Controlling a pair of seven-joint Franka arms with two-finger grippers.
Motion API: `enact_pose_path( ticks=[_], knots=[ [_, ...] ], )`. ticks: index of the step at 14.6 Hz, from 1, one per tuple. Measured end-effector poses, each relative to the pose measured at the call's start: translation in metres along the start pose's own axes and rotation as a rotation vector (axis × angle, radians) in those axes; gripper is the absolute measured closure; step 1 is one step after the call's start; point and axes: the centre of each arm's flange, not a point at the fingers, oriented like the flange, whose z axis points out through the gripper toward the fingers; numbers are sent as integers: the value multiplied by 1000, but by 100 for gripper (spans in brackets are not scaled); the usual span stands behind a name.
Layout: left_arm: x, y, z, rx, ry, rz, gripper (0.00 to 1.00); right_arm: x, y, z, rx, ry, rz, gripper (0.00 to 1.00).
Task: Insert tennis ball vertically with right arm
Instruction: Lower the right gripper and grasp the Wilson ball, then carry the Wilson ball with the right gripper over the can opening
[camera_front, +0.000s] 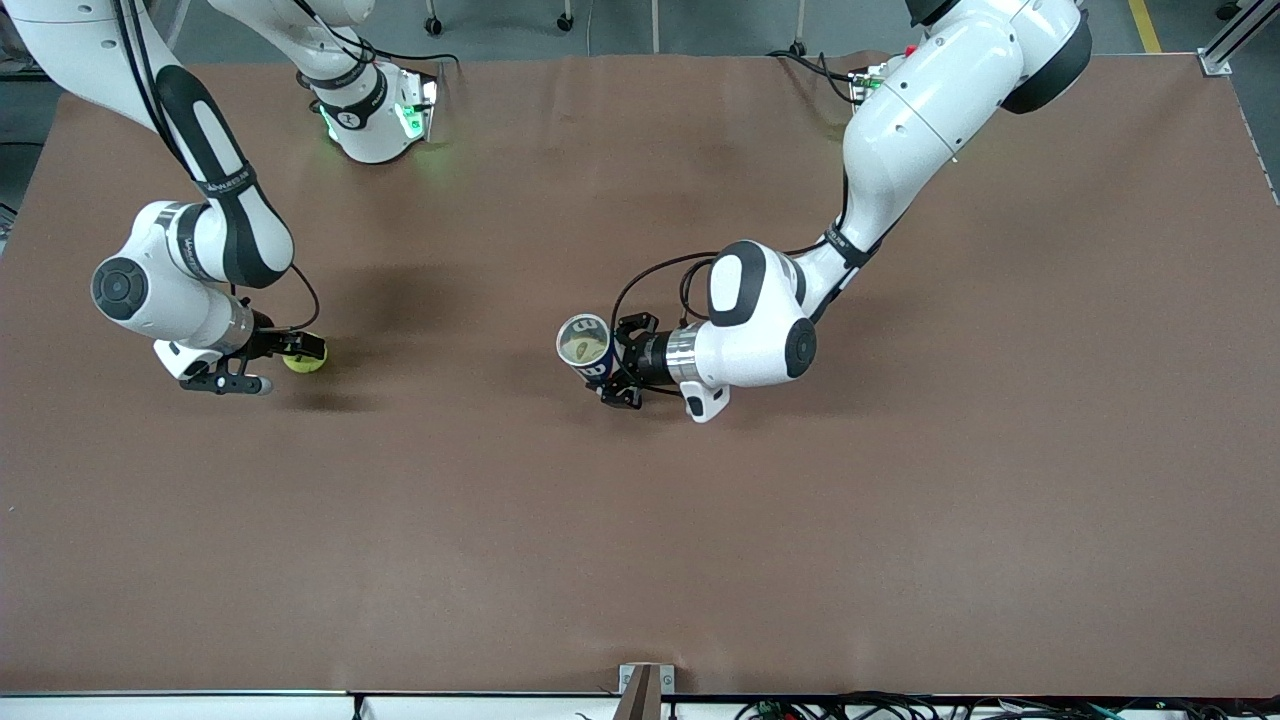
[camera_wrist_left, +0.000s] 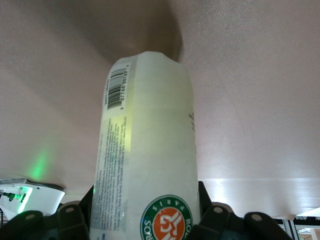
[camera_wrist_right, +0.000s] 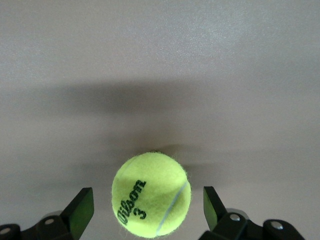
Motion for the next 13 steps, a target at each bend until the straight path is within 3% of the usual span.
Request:
enact_pose_path(
  ticks=[2, 4, 6, 13],
  knots=[
    [0, 0, 0, 0, 0, 0, 25, -2, 0, 1, -1, 10, 0, 15],
    [0, 0, 0, 0, 0, 0, 25, -4, 0, 3, -2, 24, 0, 20],
    [0, 0, 0, 0, -3, -5, 25, -6, 0, 2, -3, 32, -1, 39],
    [-5, -3, 6, -30, -47, -65, 25, -8, 0, 0, -2, 23, -1, 44]
  ],
)
